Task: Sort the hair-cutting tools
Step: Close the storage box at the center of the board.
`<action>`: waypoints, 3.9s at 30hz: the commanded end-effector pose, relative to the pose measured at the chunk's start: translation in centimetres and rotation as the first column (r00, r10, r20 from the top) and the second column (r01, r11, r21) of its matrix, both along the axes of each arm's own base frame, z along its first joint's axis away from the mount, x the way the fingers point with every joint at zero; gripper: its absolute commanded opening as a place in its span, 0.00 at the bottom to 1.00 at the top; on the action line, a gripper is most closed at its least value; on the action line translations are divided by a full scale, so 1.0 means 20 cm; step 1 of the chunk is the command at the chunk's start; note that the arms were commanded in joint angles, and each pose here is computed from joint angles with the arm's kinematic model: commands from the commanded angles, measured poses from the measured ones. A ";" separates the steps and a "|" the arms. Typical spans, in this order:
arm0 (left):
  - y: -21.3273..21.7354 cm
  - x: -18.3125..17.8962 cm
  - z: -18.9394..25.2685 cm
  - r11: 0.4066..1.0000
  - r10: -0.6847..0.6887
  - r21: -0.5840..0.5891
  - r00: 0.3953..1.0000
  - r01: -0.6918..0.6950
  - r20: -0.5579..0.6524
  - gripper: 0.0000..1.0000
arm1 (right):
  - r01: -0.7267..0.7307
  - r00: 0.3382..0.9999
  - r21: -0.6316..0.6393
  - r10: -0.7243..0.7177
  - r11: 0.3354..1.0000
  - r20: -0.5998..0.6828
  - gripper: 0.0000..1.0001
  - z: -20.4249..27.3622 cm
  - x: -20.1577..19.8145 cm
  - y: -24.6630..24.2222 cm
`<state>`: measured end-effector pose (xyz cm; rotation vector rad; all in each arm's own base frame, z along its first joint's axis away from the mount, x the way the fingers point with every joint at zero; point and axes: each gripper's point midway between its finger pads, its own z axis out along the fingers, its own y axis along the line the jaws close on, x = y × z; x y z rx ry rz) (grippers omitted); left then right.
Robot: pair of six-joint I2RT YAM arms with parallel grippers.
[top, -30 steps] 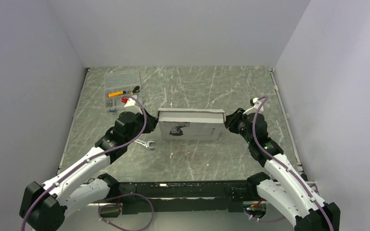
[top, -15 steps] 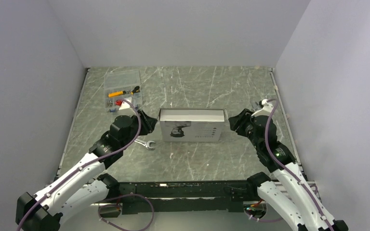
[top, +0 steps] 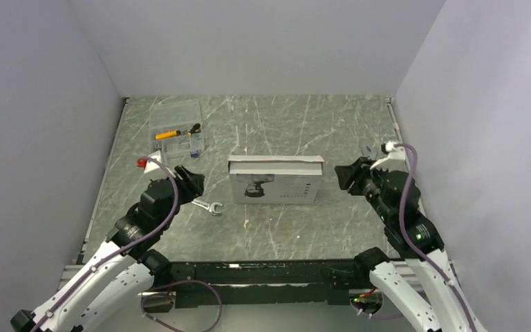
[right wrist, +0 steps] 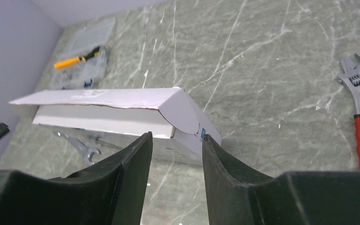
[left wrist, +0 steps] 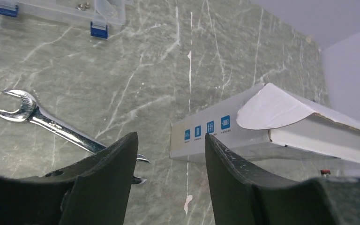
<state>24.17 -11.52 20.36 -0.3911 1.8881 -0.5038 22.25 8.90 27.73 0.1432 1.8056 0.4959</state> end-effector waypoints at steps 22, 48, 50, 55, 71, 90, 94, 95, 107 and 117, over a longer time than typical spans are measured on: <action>0.07 -0.01 0.22 0.999 0.042 0.002 0.996 -0.042 0.076 0.69 | -0.126 0.988 -0.151 0.111 0.980 -0.107 0.52 -0.21 0.15 0.14; -0.04 -0.03 0.40 0.953 -0.233 0.239 0.955 0.186 0.186 0.78 | -0.134 0.991 -0.163 0.133 0.978 -0.018 0.12 -0.13 0.22 0.17; -0.08 -0.03 0.40 0.924 -0.307 0.291 0.934 0.247 0.181 0.77 | -0.140 0.990 -0.163 0.139 0.977 -0.014 0.10 -0.12 0.21 0.18; -0.21 -0.03 0.36 0.838 -0.465 0.377 0.878 0.394 0.117 0.77 | -0.154 0.988 -0.167 0.154 0.974 -0.016 0.08 -0.11 0.20 0.19; -0.38 0.14 0.37 0.737 -0.573 0.459 0.819 0.497 0.034 0.59 | -0.203 0.979 -0.124 0.199 0.971 -0.042 0.00 -0.06 0.17 0.24; -0.47 0.16 0.35 0.729 -0.612 0.403 0.790 0.553 0.023 0.09 | -0.231 0.970 0.016 0.232 0.973 -0.078 0.00 0.05 0.17 0.33; -0.47 0.16 0.34 0.731 -0.611 0.402 0.791 0.552 0.026 0.00 | -0.217 0.971 0.034 0.219 0.976 -0.092 0.00 0.07 0.18 0.33; -0.47 0.16 0.34 0.732 -0.608 0.403 0.793 0.549 0.025 0.00 | -0.210 0.972 0.034 0.212 0.977 -0.100 0.00 0.07 0.18 0.33; -0.47 0.18 0.32 0.736 -0.597 0.406 0.802 0.542 0.010 0.00 | -0.156 0.978 0.056 0.162 0.986 -0.127 0.00 0.17 0.21 0.31; -0.48 0.18 0.32 0.739 -0.599 0.394 0.801 0.547 0.010 0.00 | -0.140 0.978 0.001 0.138 0.990 -0.155 0.00 0.06 0.22 0.28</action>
